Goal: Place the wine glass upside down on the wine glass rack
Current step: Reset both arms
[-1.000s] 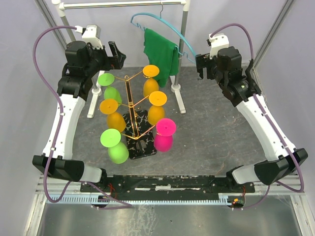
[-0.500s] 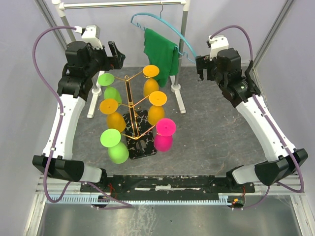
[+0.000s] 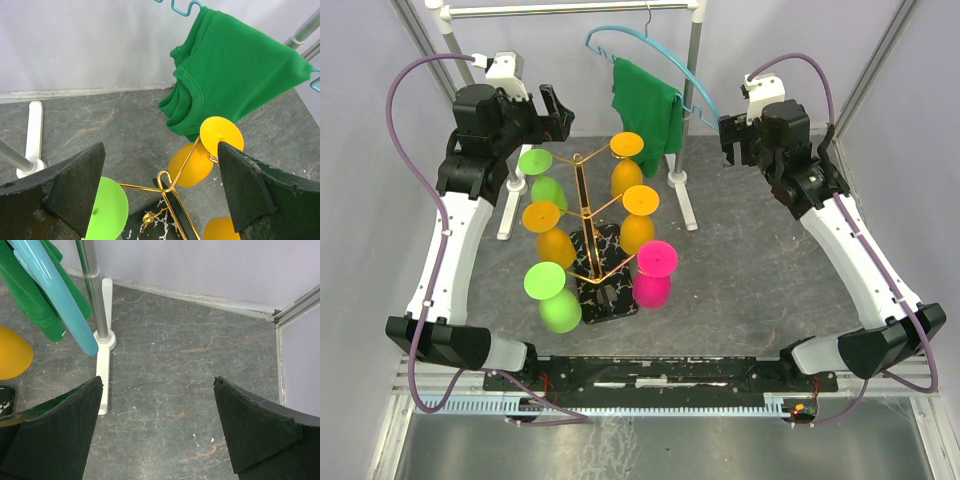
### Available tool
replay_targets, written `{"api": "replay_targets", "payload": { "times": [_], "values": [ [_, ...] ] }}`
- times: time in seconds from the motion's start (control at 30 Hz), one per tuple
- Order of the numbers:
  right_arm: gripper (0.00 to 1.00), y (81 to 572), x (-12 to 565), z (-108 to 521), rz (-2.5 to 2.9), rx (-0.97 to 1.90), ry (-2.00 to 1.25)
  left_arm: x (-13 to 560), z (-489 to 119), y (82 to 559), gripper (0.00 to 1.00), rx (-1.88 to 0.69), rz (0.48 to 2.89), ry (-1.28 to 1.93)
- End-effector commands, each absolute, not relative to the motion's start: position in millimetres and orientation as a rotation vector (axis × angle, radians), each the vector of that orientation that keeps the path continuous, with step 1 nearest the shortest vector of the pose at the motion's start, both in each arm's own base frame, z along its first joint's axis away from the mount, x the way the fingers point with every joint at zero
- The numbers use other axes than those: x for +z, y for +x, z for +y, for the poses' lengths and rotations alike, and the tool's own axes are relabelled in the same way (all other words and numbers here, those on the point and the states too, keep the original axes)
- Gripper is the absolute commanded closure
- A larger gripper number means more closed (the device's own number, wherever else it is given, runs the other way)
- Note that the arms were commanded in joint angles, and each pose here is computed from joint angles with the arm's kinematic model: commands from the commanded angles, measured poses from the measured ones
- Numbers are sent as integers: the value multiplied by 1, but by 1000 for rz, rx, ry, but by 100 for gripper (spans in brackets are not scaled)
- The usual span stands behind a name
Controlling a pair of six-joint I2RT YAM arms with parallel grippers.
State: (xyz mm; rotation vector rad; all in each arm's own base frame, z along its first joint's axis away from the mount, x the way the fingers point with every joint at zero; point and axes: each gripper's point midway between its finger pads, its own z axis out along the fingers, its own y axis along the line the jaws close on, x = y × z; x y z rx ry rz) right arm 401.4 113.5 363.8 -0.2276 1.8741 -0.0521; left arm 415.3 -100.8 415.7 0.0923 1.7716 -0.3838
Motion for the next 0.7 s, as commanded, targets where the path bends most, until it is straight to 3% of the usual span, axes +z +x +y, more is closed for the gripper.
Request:
{"api": "replay_targets", "payload": {
  "times": [0.0,0.67],
  "values": [
    [0,395,386,112,1811,-15,-201,430,-94,407,1,-368,1731,78],
    [0,394,383,112,1820,-19,-211,429,-95,408,1,-371,1734,71]
  ]
}}
